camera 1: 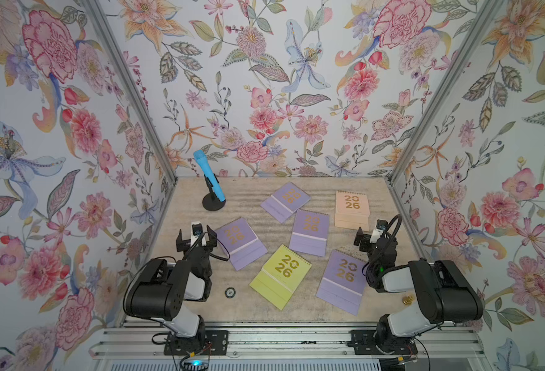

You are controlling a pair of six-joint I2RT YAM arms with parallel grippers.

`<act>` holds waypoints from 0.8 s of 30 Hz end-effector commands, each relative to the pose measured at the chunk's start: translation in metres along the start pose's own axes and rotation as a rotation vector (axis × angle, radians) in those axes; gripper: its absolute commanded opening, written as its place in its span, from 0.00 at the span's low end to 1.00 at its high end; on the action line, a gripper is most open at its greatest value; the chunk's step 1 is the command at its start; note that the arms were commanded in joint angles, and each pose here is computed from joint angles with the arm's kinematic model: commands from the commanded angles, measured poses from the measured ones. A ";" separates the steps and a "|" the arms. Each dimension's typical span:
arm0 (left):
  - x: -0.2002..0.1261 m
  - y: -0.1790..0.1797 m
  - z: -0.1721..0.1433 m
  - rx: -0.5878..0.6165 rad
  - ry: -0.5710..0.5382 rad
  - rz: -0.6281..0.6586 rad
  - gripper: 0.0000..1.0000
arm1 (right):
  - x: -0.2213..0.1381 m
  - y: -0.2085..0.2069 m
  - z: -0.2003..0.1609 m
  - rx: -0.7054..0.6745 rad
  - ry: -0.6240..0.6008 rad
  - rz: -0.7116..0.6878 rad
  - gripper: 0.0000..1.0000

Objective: Stack the calendars
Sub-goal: Adjust the calendar at the center of the board.

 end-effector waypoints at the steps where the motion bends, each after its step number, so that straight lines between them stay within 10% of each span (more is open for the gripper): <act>1: 0.003 -0.001 0.006 -0.014 -0.027 -0.012 1.00 | 0.003 0.001 0.008 -0.008 -0.030 0.004 0.99; 24: 0.006 0.003 0.005 -0.033 -0.015 -0.010 1.00 | 0.002 0.001 0.008 -0.008 -0.033 0.003 0.99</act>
Point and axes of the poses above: each gripper's point midway between its finger pads, its own x axis out along the fingers, its own y axis along the line the jaws close on, z = x × y, the point moved 8 cm from there along -x, back along the fingers, and after that the axes turned 5 degrees about -x, right-handed, at the moved point
